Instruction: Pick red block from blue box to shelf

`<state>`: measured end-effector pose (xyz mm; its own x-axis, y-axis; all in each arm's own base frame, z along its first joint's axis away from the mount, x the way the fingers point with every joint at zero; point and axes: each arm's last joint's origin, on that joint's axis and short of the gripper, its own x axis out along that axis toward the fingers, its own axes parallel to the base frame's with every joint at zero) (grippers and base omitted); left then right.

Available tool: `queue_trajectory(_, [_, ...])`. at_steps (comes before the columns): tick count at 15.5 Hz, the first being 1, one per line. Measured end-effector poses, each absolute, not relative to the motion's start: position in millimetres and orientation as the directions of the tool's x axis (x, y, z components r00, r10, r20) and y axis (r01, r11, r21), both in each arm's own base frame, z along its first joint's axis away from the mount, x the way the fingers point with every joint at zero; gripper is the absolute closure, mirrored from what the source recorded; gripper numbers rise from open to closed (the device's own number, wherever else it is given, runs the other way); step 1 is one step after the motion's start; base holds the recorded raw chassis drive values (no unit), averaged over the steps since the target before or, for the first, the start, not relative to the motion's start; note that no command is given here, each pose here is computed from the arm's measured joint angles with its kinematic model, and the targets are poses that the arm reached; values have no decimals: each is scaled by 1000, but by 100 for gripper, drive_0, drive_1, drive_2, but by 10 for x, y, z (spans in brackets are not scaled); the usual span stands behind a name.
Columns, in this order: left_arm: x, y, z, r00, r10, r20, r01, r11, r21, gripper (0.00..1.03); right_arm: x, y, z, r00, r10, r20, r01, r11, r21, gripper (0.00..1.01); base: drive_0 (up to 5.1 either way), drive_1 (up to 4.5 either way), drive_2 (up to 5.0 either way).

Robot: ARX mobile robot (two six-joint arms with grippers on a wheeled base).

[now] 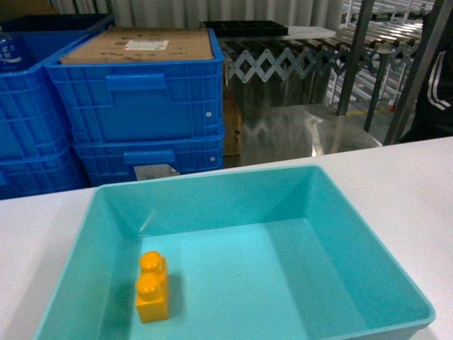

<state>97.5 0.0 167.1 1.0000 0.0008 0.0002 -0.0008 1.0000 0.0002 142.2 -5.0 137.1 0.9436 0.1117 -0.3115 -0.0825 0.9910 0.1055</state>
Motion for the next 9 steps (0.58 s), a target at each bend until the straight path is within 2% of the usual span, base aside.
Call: queue_trajectory(9, [975,0,1671,1000,0,0,0,1000,0,5,1422,-50,1371,944,112,-312,-82,991,106,75,0,0,0])
